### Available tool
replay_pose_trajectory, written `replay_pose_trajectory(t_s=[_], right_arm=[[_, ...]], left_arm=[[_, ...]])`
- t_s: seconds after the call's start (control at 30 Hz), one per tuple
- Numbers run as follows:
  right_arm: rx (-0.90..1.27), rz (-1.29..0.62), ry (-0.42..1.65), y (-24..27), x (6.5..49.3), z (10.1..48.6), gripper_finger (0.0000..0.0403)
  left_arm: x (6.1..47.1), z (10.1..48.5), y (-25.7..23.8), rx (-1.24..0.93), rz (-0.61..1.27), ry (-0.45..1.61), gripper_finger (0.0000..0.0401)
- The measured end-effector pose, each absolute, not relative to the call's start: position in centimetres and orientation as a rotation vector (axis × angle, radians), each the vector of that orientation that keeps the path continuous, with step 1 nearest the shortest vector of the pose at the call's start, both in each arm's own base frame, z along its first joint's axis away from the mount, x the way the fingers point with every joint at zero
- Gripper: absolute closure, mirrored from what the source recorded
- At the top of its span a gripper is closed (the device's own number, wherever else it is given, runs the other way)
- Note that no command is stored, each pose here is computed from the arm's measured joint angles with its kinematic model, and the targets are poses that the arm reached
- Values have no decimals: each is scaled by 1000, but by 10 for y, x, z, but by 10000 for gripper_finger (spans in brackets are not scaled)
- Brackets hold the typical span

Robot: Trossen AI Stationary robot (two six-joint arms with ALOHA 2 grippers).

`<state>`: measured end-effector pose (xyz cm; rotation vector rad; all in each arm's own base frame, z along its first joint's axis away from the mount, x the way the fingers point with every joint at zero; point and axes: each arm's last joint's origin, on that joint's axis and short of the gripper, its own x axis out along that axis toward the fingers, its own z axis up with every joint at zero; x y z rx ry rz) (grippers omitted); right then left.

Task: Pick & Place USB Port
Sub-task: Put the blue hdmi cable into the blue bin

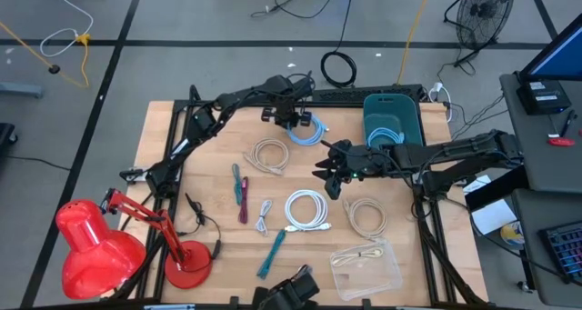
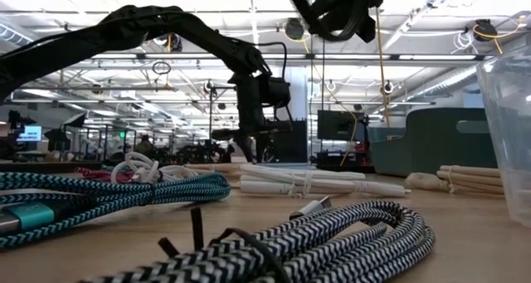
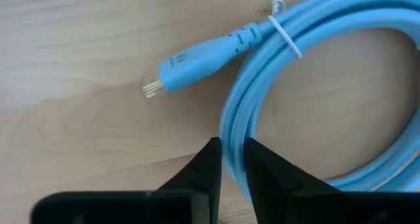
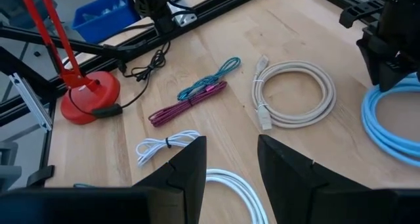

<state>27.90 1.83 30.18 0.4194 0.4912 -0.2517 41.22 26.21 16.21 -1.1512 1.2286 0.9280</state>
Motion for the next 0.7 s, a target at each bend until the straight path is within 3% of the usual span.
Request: replay_pose_trajectory(t_s=[0.3,0.7], right_arm=[[420,-247,472,18,276,307,275],[430,-249,464,18,276,307,275]], left_arm=[[390,155,259,-1110,961,1445,392],[390,154,260,-1128,1009,1410,279]])
